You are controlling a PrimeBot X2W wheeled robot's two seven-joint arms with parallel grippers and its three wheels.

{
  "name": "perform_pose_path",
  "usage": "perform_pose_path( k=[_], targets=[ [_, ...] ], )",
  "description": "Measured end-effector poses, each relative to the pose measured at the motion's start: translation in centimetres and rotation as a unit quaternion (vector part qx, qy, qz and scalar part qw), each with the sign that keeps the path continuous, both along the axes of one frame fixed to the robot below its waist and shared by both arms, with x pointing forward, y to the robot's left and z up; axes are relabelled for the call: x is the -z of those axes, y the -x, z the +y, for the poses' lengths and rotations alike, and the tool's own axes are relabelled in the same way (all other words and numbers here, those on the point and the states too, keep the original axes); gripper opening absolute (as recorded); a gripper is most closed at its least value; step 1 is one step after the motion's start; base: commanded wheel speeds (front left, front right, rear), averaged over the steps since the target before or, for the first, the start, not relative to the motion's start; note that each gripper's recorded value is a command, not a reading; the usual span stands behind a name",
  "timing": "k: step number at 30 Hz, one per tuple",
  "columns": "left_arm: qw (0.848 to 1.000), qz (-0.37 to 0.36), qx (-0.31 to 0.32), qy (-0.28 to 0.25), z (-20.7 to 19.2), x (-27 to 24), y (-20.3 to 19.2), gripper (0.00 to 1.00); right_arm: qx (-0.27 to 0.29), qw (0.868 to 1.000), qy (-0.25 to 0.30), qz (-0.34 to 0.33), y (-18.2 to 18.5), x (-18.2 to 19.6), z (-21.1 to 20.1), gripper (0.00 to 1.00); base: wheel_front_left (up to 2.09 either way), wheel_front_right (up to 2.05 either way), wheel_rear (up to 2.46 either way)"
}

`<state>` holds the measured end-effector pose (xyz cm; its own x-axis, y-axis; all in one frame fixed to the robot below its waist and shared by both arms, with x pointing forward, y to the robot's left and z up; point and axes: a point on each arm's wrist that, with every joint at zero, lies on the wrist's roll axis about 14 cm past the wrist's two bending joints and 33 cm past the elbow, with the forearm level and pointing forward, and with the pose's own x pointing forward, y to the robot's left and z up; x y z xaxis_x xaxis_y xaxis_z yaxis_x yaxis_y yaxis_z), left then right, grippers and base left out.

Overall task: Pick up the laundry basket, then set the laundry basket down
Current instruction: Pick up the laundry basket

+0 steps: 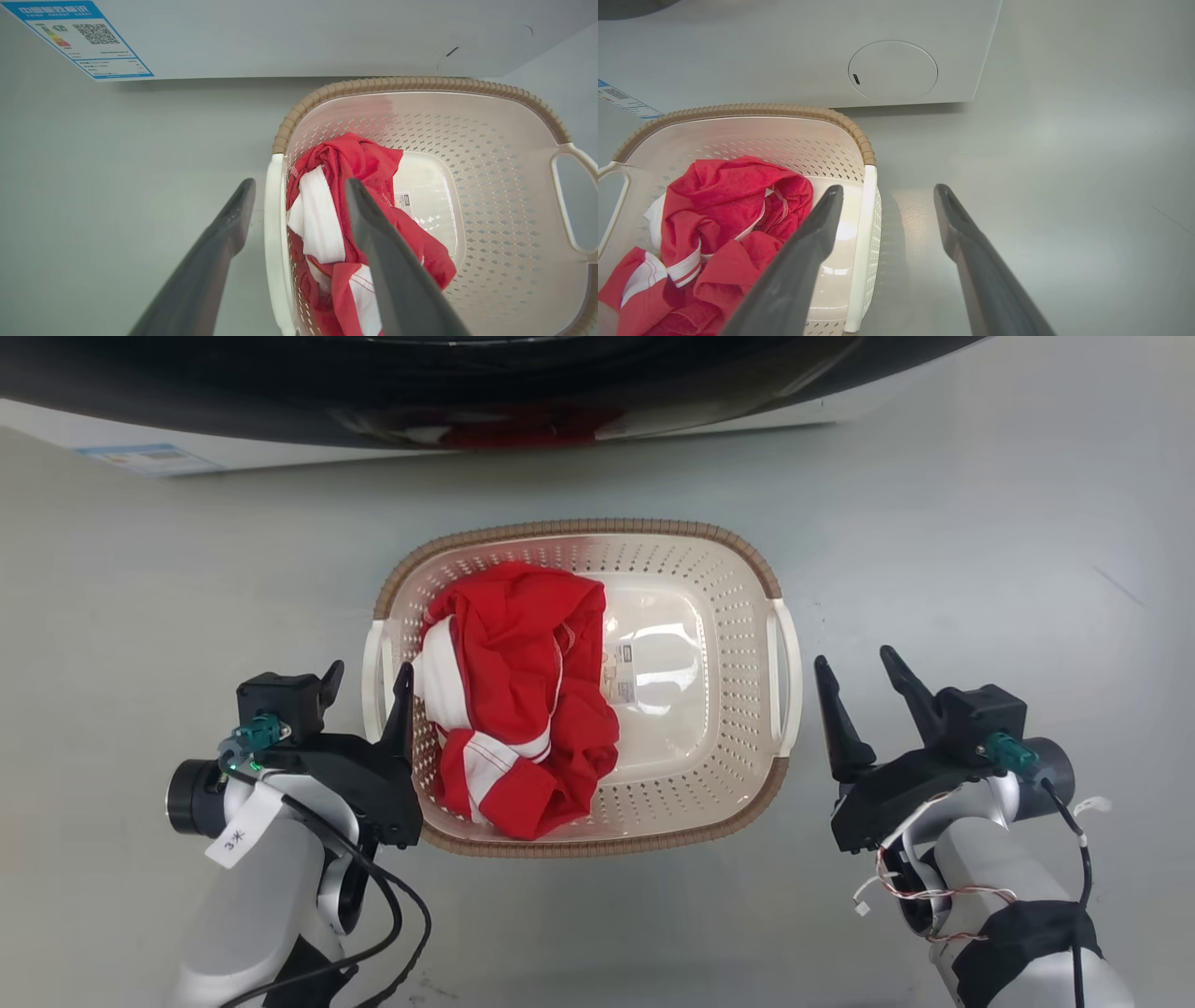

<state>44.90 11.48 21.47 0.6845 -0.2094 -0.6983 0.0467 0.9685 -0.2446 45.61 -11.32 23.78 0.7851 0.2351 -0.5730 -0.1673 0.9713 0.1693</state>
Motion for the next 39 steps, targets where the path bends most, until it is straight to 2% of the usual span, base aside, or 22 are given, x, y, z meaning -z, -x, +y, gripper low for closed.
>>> perform_pose_path(
  k=[11,19,26,27,28,29,39],
  targets=[
    [0.999,0.048,0.006,-0.001,0.1,3.6,0.7,1.0,-0.02,0.999,-0.002,0.042,0.8,3.3,1.0,1.0,0.0,0.0,0.0],
    [0.996,0.089,-0.016,0.0,0.9,6.4,1.5,1.0,-0.03,0.997,0.0,0.068,1.1,5.6,1.5,1.0,0.0,0.0,0.0],
    [0.995,0.096,-0.022,0.004,0.8,8.0,0.6,1.0,-0.03,0.996,0.0,0.081,0.5,7.5,1.5,1.0,0.0,0.0,0.0],
    [0.995,0.099,-0.022,0.004,0.8,8.2,0.7,0.97,-0.032,0.996,0.0,0.084,0.6,7.7,1.6,1.0,0.0,0.0,0.0],
    [0.995,0.101,-0.022,0.004,0.9,8.4,0.9,0.31,-0.034,0.996,0.0,0.085,0.5,7.8,1.7,0.47,0.0,0.0,0.0],
    [0.994,0.103,-0.021,0.002,1.0,8.5,1.1,0.0,-0.036,0.996,0.0,0.086,0.5,7.9,1.8,0.0,0.0,0.0,0.0],
    [0.994,0.111,-0.007,0.013,-0.1,8.3,1.5,0.0,-0.036,0.995,-0.02,0.094,0.6,7.8,2.9,0.0,0.0,0.0,0.0]
  ],
)
